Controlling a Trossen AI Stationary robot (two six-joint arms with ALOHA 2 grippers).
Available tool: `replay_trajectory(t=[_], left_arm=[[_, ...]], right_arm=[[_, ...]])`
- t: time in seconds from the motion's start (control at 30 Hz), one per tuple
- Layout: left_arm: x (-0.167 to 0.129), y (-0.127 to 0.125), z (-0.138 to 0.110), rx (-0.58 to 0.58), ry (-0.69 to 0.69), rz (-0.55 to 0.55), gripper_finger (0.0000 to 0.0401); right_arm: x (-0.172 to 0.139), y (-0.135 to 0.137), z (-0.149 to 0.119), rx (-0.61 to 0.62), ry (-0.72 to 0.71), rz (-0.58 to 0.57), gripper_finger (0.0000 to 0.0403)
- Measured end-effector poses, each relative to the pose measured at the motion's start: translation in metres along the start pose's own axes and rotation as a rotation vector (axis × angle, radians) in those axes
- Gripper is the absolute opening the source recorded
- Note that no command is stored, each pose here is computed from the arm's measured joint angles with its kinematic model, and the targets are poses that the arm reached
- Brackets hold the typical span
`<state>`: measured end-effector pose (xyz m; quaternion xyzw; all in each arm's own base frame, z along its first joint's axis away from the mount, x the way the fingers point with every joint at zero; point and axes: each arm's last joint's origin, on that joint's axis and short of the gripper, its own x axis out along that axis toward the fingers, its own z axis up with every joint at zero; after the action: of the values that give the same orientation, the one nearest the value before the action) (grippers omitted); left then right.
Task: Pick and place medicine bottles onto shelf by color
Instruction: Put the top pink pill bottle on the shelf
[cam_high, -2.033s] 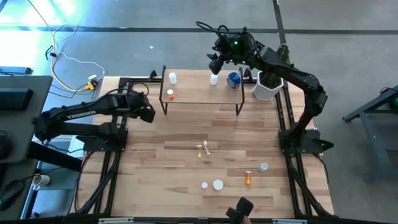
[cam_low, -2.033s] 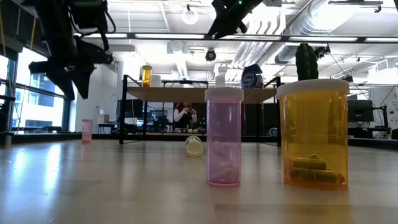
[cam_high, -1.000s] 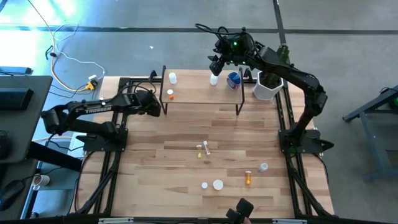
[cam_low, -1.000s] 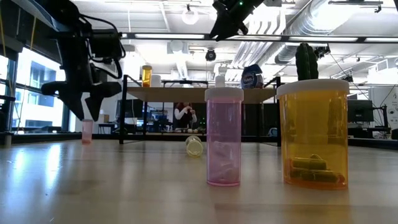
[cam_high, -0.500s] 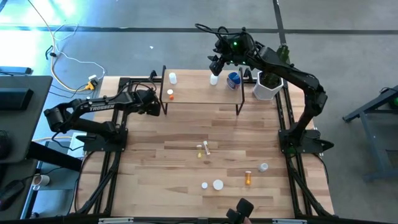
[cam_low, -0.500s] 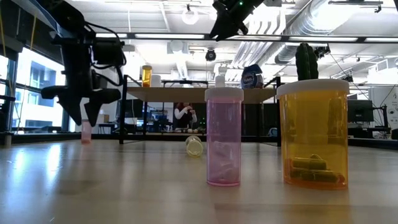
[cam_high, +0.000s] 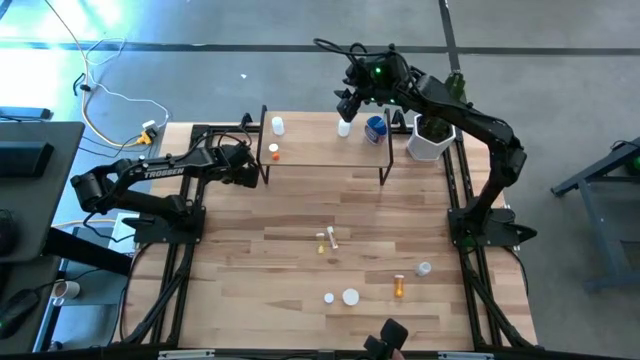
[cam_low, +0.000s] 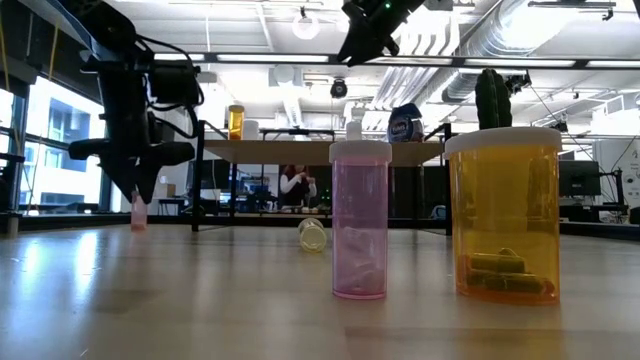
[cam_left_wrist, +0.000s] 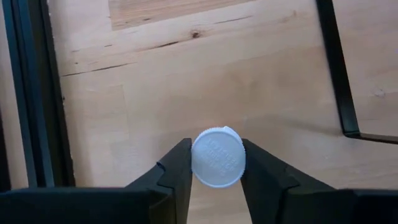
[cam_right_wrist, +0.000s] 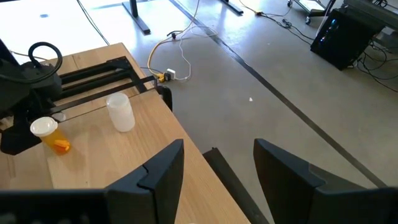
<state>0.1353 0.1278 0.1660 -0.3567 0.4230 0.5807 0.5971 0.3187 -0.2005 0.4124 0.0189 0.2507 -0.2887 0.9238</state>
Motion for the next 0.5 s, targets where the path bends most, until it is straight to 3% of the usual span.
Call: replay_trajectory(t=[0.5], left_arm=[[-0.023, 0.011, -0.004, 0.006, -0.004, -0.107, 0.0111]], right_arm=[[0.000, 0.000, -0.002, -0.001, 0.020, 0.001, 0.0186]])
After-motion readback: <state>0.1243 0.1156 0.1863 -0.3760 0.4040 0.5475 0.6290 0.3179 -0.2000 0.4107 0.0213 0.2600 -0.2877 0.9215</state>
